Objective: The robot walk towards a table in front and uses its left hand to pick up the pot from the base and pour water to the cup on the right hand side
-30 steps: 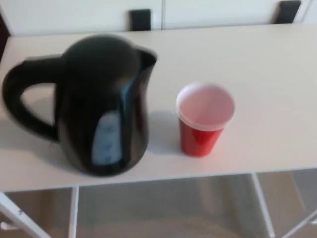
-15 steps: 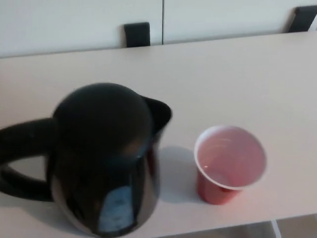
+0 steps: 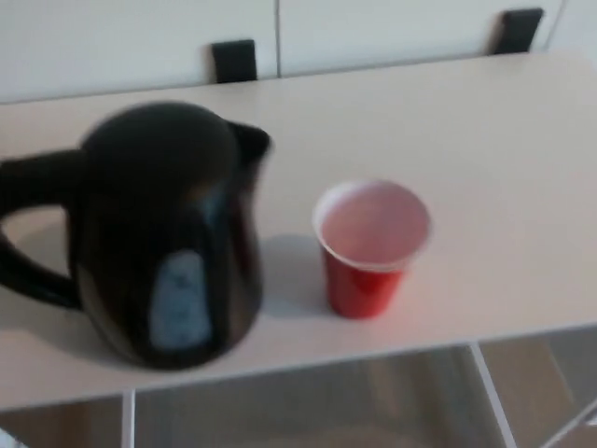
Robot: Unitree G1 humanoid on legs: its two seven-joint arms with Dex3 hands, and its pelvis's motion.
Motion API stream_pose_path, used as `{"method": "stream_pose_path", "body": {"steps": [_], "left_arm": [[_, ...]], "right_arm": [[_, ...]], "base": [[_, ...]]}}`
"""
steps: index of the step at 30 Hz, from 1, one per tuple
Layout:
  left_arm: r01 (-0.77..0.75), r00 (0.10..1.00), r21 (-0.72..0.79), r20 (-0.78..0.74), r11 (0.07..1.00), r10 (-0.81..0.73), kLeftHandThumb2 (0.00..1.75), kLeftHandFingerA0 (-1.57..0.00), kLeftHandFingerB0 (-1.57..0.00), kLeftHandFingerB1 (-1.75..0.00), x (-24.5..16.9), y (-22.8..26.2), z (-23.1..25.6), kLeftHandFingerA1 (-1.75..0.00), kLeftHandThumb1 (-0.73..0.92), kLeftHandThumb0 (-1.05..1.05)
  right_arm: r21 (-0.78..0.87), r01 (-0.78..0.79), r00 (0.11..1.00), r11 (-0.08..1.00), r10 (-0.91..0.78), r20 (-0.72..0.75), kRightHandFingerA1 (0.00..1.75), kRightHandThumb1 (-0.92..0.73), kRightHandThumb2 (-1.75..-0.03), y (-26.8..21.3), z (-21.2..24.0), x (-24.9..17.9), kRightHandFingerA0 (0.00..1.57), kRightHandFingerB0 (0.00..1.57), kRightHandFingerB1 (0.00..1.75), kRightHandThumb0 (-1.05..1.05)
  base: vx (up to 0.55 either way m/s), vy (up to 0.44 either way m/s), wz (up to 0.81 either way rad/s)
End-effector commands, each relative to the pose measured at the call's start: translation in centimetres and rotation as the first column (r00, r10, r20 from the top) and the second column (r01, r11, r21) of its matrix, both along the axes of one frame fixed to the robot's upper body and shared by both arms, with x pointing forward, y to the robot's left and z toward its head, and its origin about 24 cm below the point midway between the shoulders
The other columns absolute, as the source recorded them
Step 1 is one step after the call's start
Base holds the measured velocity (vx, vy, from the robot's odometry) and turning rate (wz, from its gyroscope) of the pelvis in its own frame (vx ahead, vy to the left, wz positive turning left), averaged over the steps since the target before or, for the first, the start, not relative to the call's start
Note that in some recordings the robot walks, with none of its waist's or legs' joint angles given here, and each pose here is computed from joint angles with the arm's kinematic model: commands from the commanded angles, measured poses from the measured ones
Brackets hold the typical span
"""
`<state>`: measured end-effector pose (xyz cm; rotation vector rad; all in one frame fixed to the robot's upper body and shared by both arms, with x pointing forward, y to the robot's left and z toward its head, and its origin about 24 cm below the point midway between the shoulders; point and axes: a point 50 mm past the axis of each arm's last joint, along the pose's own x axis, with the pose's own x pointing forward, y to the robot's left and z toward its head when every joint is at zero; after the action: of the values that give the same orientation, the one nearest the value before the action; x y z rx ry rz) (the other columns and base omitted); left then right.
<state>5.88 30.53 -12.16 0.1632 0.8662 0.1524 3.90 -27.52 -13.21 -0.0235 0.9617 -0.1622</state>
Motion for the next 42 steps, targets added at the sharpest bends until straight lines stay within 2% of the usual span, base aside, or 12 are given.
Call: {"method": "stream_pose_path", "body": {"steps": [1, 2, 3, 18, 19, 21, 22, 31, 32, 33, 34, 42], "left_arm": [[0.023, 0.999, 0.0, -0.032, 1.0, -0.023, 0.55, -0.44, -0.4, -0.36, -0.6, 0.5, 0.1, -0.4, 0.46, -0.17], [0.023, 0.999, -0.001, -0.033, 1.0, -0.023, 0.55, -0.44, -0.4, -0.36, -0.6, 0.5, 0.1, -0.4, 0.46, -0.17], [0.029, 0.999, -0.002, -0.038, 1.0, -0.029, 0.55, -0.44, -0.4, -0.36, -0.7, 0.5, 0.1, -0.39, 0.47, -0.16], [0.079, 0.995, -0.008, -0.064, 0.997, -0.08, 0.56, -0.45, -0.4, -0.36, -0.2, 0.7, 0.2, -0.39, 0.48, -0.16], [0.064, 0.996, -0.012, -0.069, 0.998, -0.065, 0.56, -0.45, -0.41, -0.36, -0.2, 0.7, 0.1, -0.38, 0.48, -0.15], [0.057, 0.996, -0.015, -0.071, 0.998, -0.058, 0.56, -0.45, -0.41, -0.36, -0.2, 0.7, 0.1, -0.38, 0.48, -0.15], [0.061, 0.996, -0.012, -0.066, 0.998, -0.062, 0.56, -0.44, -0.4, -0.36, -0.1, 0.7, 0.1, -0.39, 0.46, -0.17], [0.074, 0.996, 0.009, -0.059, 0.997, -0.073, 0.56, -0.46, -0.41, -0.37, 0.2, 0.8, 0.3, -0.4, 0.45, -0.2], [0.061, 0.996, -0.002, -0.059, 0.998, -0.061, 0.56, -0.47, -0.41, -0.37, 0.2, 0.9, 0.2, -0.4, 0.45, -0.19], [0.069, 0.996, 0.003, -0.061, 0.998, -0.069, 0.57, -0.45, -0.4, -0.37, 0.3, 1.0, 0.3, -0.4, 0.44, -0.21], [0.075, 0.995, 0.005, -0.061, 0.997, -0.074, 0.57, -0.45, -0.4, -0.37, 0.3, 1.0, 0.3, -0.4, 0.44, -0.23], [0.057, 0.997, 0.001, -0.056, 0.998, -0.057, 0.53, -0.47, -0.41, -0.34, 0.5, 1.1, 0.4, -0.38, 0.46, -0.16]], "right_arm": [[-0.039, -0.016, 1.0, 0.999, 0.016, 0.01, 0.39, -0.56, -0.56, -0.9, 0.4, 0.1, 0.43, 0.29, 0.33, -0.18], [-0.039, -0.016, 1.0, 0.999, 0.016, 0.009, 0.39, -0.56, -0.56, -0.9, 0.4, 0.0, 0.43, 0.29, 0.33, -0.18], [-0.04, -0.019, 1.0, 0.999, 0.019, 0.011, 0.55, -0.4, -0.85, -0.9, 0.5, -0.1, 0.31, 0.16, 0.48, -0.14], [-0.016, -0.003, 1.0, 1.0, 0.004, 0.017, 0.55, -0.4, -0.86, -0.9, 0.3, 0.0, 0.3, 0.15, 0.48, -0.14], [-0.02, 0.002, 1.0, 1.0, -0.002, 0.003, 0.37, -0.57, -0.57, -0.9, 0.3, 0.0, 0.42, 0.28, 0.32, -0.17], [-0.022, 0.004, 1.0, 1.0, -0.004, -0.003, 0.37, -0.57, -0.57, -1.0, 0.3, 0.0, 0.42, 0.28, 0.32, -0.17], [-0.021, 0.004, 1.0, 1.0, -0.004, 0.011, 0.56, -0.39, -0.86, -0.8, 0.4, -0.1, 0.33, 0.16, 0.48, -0.12], [-0.018, 0.002, 1.0, 1.0, -0.002, 0.005, 0.56, -0.39, -0.85, -0.9, 0.2, 0.1, 0.31, 0.16, 0.48, -0.13], [-0.033, -0.008, 1.0, 0.999, 0.008, 0.006, 0.39, -0.56, -0.56, -0.8, 0.2, 0.1, 0.44, 0.3, 0.33, -0.16], [-0.034, -0.02, 1.0, 0.999, 0.02, 0.015, 0.39, -0.57, -0.57, -0.7, 0.4, 0.1, 0.42, 0.29, 0.33, -0.17], [-0.035, -0.024, 1.0, 0.999, 0.025, 0.018, 0.56, -0.39, -0.85, -0.7, 0.4, 0.2, 0.33, 0.17, 0.49, -0.14], [-0.009, -0.007, 1.0, 1.0, 0.007, 0.018, 0.56, -0.4, -0.86, -0.5, 0.4, 0.2, 0.32, 0.16, 0.48, -0.13]], "base": [[-0.38, -0.282, -0.06], [-0.18, -0.158, 0.06], [-0.16, -0.1, 0.06], [-0.08, 0.172, -0.01], [0.14, 0.134, 0.08], [0.03, 0.058, 0.08], [0.01, 0.022, 0.08], [-0.03, -0.056, 0.02], [0.0, 0.0, 0.0], [0.0, 0.0, 0.0], [0.0, 0.0, 0.0], [0.0, 0.0, 0.0]]}}
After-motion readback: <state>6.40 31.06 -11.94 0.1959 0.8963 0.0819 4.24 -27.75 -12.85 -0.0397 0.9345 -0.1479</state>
